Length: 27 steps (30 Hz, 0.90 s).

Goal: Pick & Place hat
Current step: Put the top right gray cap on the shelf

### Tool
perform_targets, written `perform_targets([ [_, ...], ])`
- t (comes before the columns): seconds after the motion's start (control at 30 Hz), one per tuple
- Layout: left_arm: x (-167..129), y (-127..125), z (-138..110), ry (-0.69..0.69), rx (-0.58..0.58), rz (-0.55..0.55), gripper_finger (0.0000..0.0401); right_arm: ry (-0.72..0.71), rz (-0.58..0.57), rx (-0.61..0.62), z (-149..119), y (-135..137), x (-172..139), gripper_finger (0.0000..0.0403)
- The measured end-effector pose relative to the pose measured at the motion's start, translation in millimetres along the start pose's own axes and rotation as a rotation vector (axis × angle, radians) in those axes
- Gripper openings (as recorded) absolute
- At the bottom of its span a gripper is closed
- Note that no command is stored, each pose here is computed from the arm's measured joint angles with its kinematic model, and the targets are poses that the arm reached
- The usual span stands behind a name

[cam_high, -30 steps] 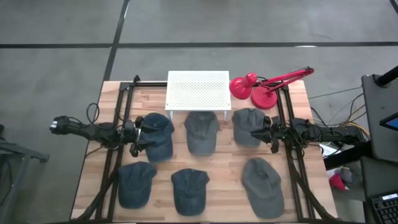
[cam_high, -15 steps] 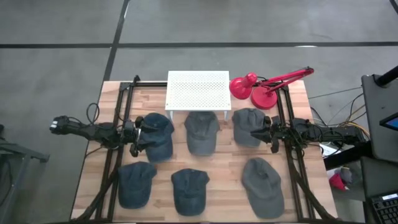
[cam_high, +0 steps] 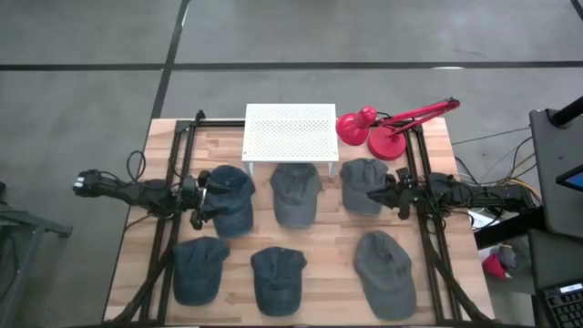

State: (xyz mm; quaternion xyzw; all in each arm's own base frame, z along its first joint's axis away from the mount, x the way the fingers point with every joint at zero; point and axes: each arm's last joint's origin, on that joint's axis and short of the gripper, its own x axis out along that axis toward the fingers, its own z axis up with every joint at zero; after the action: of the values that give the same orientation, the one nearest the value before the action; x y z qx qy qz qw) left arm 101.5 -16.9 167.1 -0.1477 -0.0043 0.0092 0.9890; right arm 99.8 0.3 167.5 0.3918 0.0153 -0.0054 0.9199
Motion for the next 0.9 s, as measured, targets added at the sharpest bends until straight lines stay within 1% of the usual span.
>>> perform_targets([
  [0.07,0,0,0,-0.002,0.004,0.002,0.0317,-0.031,0.033,0.007,3,3,0,0.0068],
  [0.17,0,0,0,-0.007,0.026,0.017,0.0317,-0.098,0.097,-0.024,12,12,-2,0.0068],
  [0.23,0,1,0,-0.009,0.028,0.022,0.0317,-0.123,0.097,-0.048,20,20,-3,0.0068],
  [0.3,0,1,0,-0.009,0.028,0.022,0.0317,-0.109,0.062,-0.074,29,28,-4,0.0068],
  [0.37,0,1,0,-0.009,0.027,0.022,0.0317,-0.063,-0.016,-0.098,37,37,-4,0.0068],
  [0.4,0,1,0,-0.009,0.027,0.022,0.0317,-0.023,-0.075,-0.105,41,40,-4,0.0068],
  [0.63,0,1,0,-0.009,0.027,0.022,0.0317,0.254,-0.535,-0.107,69,63,7,0.0068],
  [0.77,0,1,0,-0.009,0.026,0.022,0.0317,0.413,-0.716,-0.088,78,73,23,0.0068],
  [0.9,0,1,0,-0.009,0.026,0.022,0.0317,0.540,-0.844,-0.104,82,76,43,0.0071],
])
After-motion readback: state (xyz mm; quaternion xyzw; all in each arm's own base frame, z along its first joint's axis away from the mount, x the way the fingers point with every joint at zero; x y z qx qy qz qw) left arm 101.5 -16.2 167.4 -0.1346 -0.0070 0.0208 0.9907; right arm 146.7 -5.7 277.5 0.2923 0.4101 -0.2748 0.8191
